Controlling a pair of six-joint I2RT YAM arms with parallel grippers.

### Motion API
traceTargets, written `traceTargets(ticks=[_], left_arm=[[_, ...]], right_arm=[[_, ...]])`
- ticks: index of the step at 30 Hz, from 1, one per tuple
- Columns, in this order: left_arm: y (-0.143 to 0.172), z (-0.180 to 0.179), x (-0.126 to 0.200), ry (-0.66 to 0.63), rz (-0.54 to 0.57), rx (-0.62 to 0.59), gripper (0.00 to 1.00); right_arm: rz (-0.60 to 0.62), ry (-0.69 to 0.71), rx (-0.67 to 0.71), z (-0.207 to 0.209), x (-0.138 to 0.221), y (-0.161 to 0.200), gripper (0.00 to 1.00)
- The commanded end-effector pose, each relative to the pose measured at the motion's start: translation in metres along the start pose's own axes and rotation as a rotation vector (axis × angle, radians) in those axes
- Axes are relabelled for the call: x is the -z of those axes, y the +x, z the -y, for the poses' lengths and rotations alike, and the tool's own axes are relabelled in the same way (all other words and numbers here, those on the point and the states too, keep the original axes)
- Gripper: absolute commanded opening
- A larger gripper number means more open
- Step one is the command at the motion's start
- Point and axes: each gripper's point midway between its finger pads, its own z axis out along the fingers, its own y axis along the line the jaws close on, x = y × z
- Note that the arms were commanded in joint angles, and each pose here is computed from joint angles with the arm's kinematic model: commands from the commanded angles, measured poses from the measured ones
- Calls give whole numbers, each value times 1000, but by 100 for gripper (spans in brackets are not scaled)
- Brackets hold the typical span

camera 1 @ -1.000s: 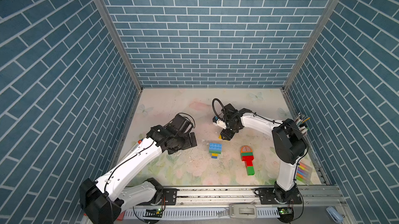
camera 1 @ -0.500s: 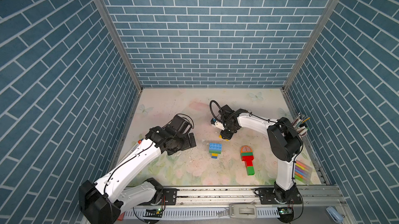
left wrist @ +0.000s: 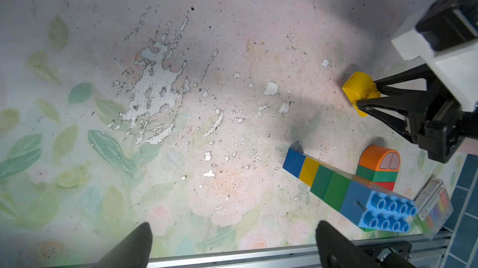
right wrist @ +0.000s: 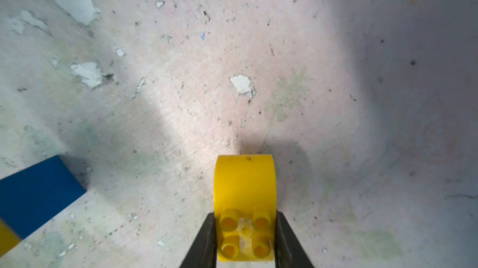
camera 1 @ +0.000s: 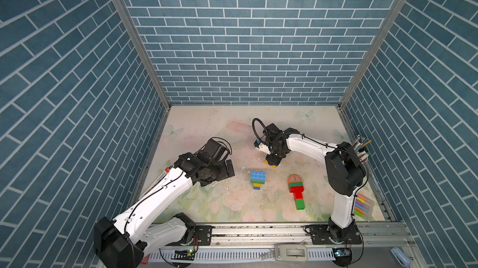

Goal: Assemble an ice cream with lego
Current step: Pick up the lego brick from the center of the board, then assemble the lego brick with the lego brick.

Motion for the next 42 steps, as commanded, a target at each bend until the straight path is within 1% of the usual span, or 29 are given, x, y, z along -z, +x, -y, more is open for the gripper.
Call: traceTargets(ticks=[1,6,8,13,16,19,23,27,28,32,38,42], left_arm=[[-4,-4,-6,-9,17,-17,100],[-9,1,-17,39,29,-21,100],[-11,2,-23,65,31,-20,99],[-18,4,-33,139,62,-27,100],[-25,2,-36,177,88,-11,99],[-30,-4,-41,217,94,30,100],[-34,-13,-46,215,92,47,100],[-42,-13,-44,231,112,48,100],[-38,-19,-50,226,99,57,100],[-43,-21,-52,237,106,74,100],[-48,-24,-51,251,118,79,100],[-49,-26,-51,264,116,81,100]], right_arm=[[43,23,-30,-3,48,-3,5],[111,16,-45,-11,93,-3,4],[150,-19,-38,-20,111,-5,4],[225,-67,50,-43,152,-9,4],[239,-91,139,-60,167,-11,3],[213,-105,239,-76,170,-10,2],[153,-114,364,-93,167,-8,1],[125,-130,444,-105,165,-10,0],[129,-129,463,-108,165,-13,0],[116,-126,494,-114,159,-21,0],[88,-140,501,-125,148,-28,0],[46,-136,488,-128,141,-28,0]])
